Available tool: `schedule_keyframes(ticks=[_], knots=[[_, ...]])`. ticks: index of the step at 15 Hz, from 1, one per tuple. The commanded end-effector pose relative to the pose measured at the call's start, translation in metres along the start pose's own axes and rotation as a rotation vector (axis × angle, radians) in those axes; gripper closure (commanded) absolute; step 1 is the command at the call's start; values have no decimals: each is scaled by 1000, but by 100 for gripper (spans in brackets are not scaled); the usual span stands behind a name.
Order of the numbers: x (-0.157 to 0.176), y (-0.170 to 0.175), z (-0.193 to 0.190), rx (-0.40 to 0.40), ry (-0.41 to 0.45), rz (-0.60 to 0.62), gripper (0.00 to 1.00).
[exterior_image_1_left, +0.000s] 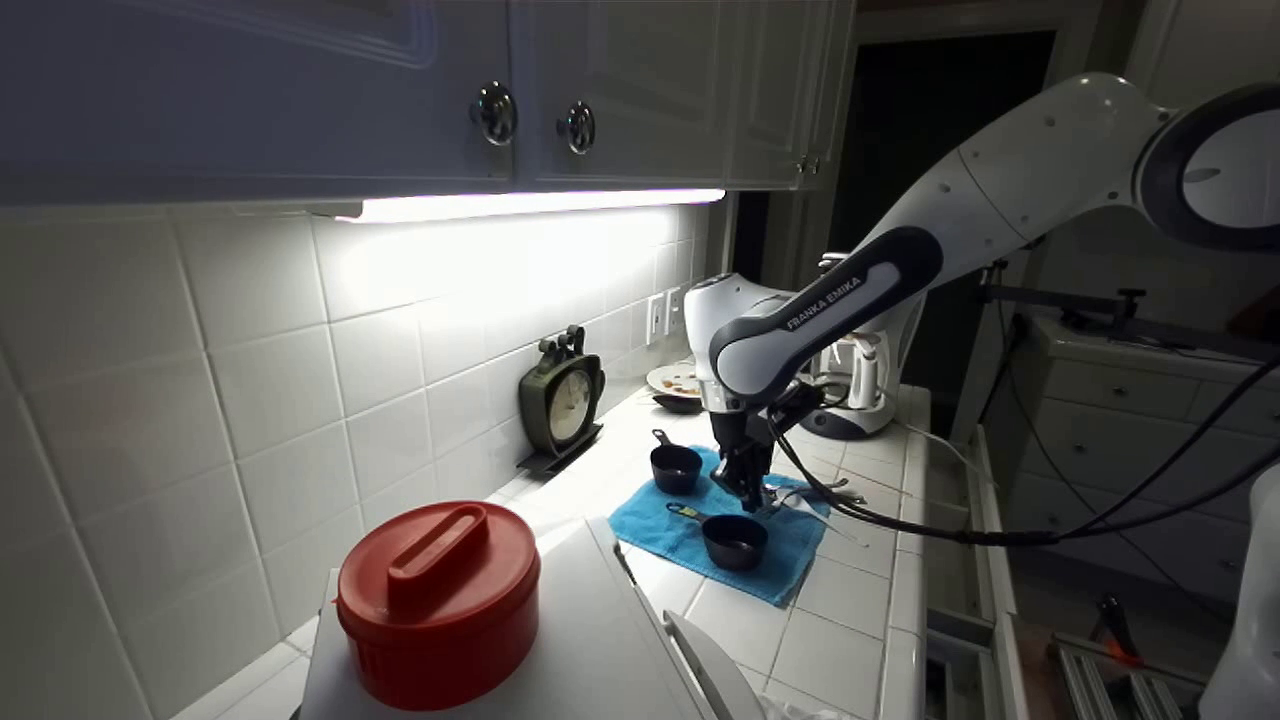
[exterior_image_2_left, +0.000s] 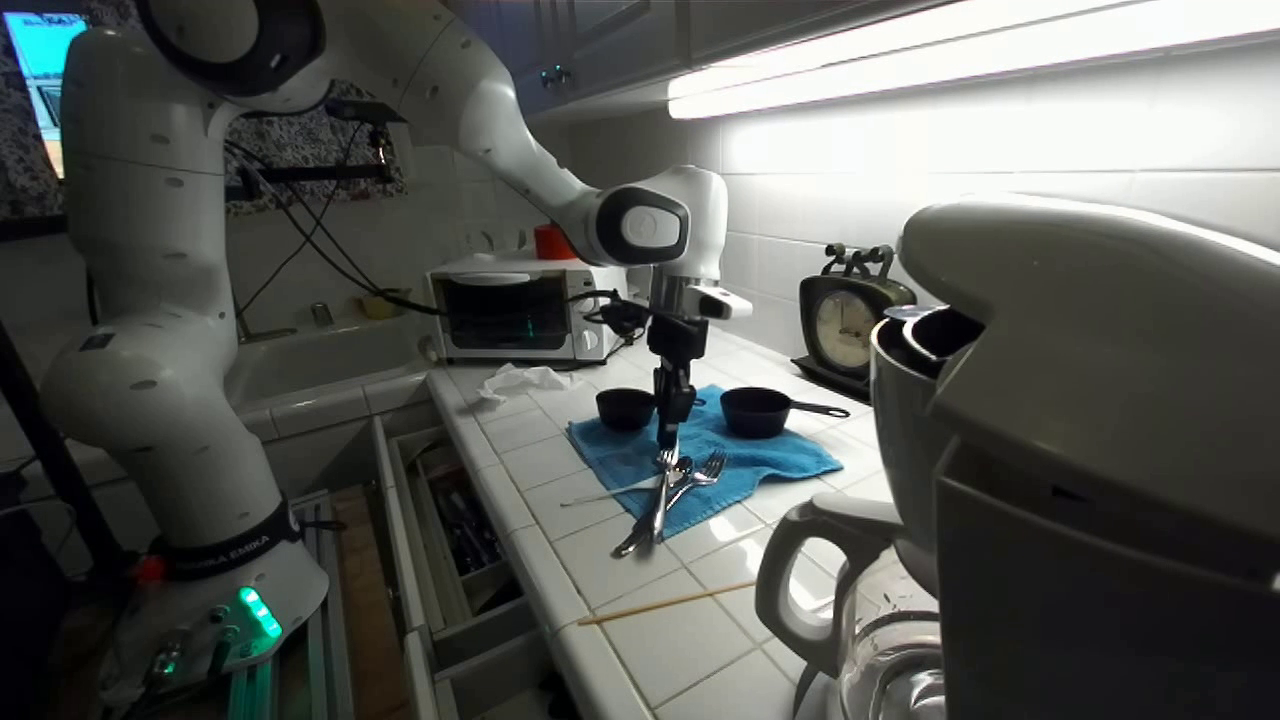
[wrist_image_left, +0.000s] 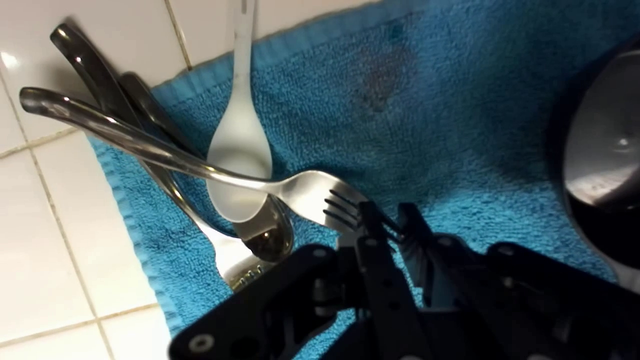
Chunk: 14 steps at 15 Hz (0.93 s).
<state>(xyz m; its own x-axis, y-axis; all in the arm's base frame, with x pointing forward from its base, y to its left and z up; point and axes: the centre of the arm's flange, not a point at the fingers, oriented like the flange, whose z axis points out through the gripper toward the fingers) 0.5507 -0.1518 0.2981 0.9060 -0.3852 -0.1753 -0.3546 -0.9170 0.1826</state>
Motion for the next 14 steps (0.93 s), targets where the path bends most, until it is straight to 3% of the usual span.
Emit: schedule_keyframes(ticks=[1,14], knots=[[-6,4,-5,-23,-9,-22,94],[-28,34,-39,-58,50,21,94]])
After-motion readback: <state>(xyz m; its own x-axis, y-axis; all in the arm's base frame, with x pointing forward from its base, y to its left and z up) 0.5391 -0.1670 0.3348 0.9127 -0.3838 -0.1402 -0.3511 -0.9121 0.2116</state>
